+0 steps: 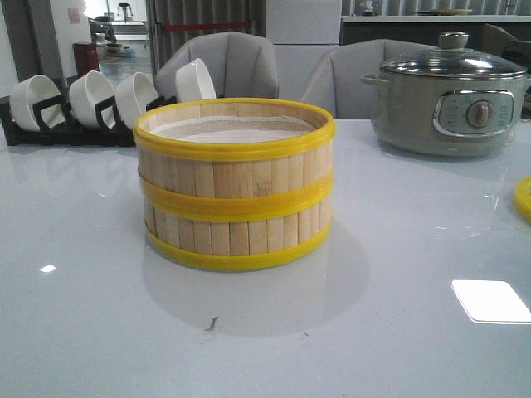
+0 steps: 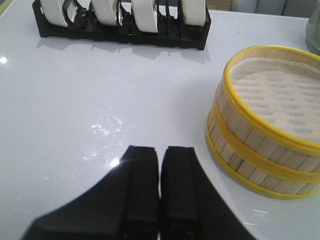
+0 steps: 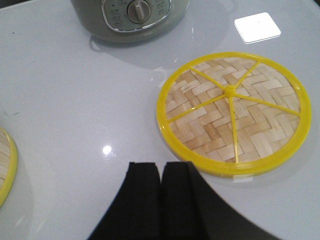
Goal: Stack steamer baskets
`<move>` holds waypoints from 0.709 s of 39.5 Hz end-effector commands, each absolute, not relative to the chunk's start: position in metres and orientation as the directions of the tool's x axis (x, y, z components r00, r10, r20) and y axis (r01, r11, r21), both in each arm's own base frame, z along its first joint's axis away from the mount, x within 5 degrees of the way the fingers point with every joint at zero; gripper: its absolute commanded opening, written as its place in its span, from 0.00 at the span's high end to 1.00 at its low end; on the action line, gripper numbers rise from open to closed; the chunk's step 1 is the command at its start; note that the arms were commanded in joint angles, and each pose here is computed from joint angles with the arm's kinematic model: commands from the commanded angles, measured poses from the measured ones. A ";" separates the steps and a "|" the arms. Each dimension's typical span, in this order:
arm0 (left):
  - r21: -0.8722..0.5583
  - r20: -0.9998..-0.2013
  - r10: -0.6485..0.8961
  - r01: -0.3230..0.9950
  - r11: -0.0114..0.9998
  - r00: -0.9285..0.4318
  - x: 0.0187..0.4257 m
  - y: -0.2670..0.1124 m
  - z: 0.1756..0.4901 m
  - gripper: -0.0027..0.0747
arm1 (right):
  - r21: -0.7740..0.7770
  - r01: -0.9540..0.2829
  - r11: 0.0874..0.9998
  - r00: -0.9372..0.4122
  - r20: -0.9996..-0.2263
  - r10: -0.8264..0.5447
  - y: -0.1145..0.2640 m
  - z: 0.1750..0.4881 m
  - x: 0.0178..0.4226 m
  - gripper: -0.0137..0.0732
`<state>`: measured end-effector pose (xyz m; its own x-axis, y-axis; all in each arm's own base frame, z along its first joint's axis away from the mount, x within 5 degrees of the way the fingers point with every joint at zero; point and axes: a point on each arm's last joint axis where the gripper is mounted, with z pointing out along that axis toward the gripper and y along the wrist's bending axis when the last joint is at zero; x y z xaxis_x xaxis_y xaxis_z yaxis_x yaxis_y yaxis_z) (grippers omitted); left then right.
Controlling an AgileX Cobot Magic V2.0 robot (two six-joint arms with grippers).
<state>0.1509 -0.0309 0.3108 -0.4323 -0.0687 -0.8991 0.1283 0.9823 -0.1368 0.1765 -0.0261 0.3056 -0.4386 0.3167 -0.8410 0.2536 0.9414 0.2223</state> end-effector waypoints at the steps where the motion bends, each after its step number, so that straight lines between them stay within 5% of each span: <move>1: -0.155 -0.938 -0.099 0.144 0.977 -0.333 0.152 -0.032 0.328 0.84 | 0.225 0.232 0.946 -0.357 -0.885 0.298 -0.027 0.322 0.179 0.80; 10: -0.155 -0.938 -0.099 0.144 0.977 -0.333 0.152 -0.032 0.328 0.84 | 0.225 0.232 0.946 -0.358 -0.885 0.298 -0.027 0.322 0.179 0.74; 18: -0.155 -0.938 -0.099 0.144 0.977 -0.333 0.152 -0.032 0.328 0.84 | 0.224 0.234 0.946 -0.365 -0.881 0.299 -0.027 0.322 0.179 0.52; 28: -0.155 -0.938 -0.099 0.144 0.977 -0.333 0.152 -0.032 0.328 0.84 | 0.218 0.245 0.945 -0.428 -0.850 0.308 -0.026 0.316 0.176 0.52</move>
